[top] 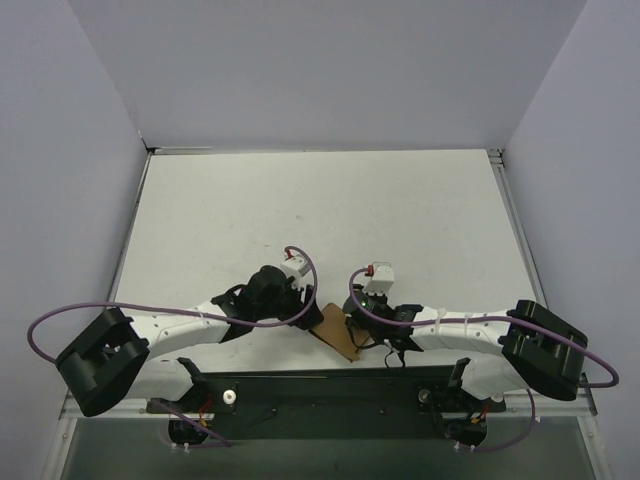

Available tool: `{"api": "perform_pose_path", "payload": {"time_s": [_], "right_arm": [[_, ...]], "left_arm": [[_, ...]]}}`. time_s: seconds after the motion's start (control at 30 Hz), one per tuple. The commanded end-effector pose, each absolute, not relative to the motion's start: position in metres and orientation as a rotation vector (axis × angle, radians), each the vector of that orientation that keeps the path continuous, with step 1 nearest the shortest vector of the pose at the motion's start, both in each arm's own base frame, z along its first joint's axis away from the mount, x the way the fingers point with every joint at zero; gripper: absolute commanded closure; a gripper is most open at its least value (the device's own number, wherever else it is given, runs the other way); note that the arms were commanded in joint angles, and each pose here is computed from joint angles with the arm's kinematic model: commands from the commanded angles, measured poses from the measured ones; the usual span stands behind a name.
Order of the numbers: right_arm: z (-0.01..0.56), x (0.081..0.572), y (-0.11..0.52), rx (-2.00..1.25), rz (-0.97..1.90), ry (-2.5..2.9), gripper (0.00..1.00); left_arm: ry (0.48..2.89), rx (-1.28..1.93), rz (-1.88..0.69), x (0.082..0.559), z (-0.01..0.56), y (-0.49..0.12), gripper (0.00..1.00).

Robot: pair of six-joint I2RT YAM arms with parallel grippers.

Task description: Fold the paper box

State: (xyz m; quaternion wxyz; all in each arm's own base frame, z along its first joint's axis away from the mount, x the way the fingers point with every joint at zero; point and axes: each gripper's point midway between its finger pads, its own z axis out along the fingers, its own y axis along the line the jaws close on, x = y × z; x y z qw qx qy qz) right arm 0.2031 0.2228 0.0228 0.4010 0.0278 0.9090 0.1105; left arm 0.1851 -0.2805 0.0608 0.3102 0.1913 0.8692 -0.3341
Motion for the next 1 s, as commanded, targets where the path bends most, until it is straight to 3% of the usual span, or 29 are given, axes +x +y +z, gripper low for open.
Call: {"api": "perform_pose_path", "payload": {"time_s": [0.0,0.03,0.13,0.27,0.6,0.87,0.97], "right_arm": [[0.040,0.208,0.214,0.070,0.247,2.257,0.63],[0.043,0.208,0.212,0.064,0.245,2.253,0.54],[0.058,0.203,0.205,0.055,0.254,2.253,0.40],[0.063,0.184,0.182,0.067,0.252,2.323,0.34],[0.043,0.135,0.200,0.243,0.548,2.545,0.35],[0.036,0.145,0.202,0.405,0.647,2.445,0.36],[0.032,0.147,0.203,0.422,0.656,2.435,0.41]], "left_arm": [[2.289,0.514,-0.865,0.188,0.052,-0.279,0.33],[2.294,0.517,-0.861,0.187,0.049,-0.279,0.35],[2.298,0.534,-0.865,0.186,0.043,-0.279,0.40],[2.286,0.554,-0.882,0.185,0.041,-0.282,0.52],[2.287,0.585,-0.894,0.183,0.039,-0.285,0.67],[2.298,0.581,-0.887,0.183,0.037,-0.284,0.67],[2.297,0.586,-0.889,0.183,0.038,-0.285,0.67]]}}
